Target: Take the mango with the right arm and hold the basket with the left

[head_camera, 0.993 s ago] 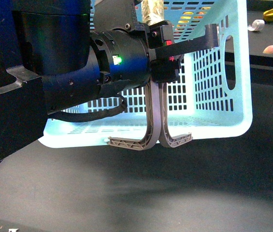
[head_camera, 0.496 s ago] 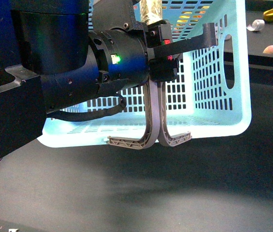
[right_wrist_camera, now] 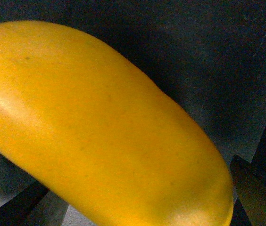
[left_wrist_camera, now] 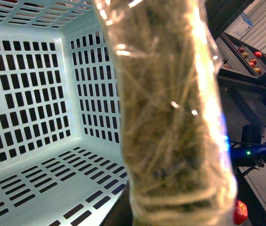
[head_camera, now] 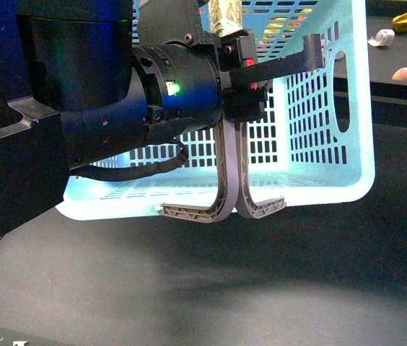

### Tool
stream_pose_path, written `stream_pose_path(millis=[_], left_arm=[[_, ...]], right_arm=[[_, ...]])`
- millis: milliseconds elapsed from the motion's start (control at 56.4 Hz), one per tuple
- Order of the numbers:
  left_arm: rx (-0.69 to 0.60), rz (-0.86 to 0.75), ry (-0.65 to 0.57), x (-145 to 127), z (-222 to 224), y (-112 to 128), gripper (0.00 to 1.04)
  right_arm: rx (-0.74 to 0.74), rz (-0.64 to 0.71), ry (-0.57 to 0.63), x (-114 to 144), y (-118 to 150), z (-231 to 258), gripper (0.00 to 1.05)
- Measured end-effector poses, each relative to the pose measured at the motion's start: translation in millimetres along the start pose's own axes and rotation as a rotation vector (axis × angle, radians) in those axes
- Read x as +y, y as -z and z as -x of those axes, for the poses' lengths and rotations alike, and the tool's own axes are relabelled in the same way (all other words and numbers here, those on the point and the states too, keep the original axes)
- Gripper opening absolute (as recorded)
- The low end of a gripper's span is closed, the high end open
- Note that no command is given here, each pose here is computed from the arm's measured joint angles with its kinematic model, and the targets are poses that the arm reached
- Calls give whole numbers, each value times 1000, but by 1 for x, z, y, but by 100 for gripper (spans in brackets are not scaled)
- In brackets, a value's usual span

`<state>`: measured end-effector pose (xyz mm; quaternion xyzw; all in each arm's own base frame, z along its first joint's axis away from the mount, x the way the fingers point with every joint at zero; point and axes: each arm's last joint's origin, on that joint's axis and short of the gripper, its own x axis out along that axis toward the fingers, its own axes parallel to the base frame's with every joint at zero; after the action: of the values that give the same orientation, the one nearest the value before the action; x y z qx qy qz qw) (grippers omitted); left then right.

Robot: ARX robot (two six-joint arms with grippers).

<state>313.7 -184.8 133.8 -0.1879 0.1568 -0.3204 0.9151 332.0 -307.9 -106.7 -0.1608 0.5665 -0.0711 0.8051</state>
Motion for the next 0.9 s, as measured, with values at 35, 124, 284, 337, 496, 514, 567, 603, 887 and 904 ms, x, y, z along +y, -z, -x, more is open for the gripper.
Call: stream_pose_path(millis=[35, 124, 284, 337, 496, 514, 567, 603, 887, 904], left_arm=[[0, 0, 0, 0, 0, 0, 5], [0, 0, 0, 0, 0, 0, 5], [0, 0, 0, 0, 0, 0, 5], [0, 0, 0, 0, 0, 0, 5], [0, 0, 1, 0, 0, 0, 5], [0, 0, 0, 0, 0, 0, 5], [0, 0, 0, 0, 0, 0, 5], [0, 0, 0, 0, 0, 0, 5], [0, 0, 0, 0, 0, 0, 5], [0, 0, 0, 0, 0, 0, 5]], right_arm=[[-3, -5, 1, 0, -1, 0, 96], [-19, -19, -3, 3, -6, 0, 96], [-22, -16, -13, 8, -10, -1, 96], [-24, -15, -17, 10, -12, -2, 96], [-28, -11, -26, 15, -15, -4, 96], [-28, -12, -26, 15, -15, -4, 96], [-30, -11, -29, 16, -16, -4, 96], [-30, -9, -30, 17, -16, -4, 96], [-37, -5, -24, 20, -16, -3, 75], [-37, -5, -24, 19, -16, -3, 73]])
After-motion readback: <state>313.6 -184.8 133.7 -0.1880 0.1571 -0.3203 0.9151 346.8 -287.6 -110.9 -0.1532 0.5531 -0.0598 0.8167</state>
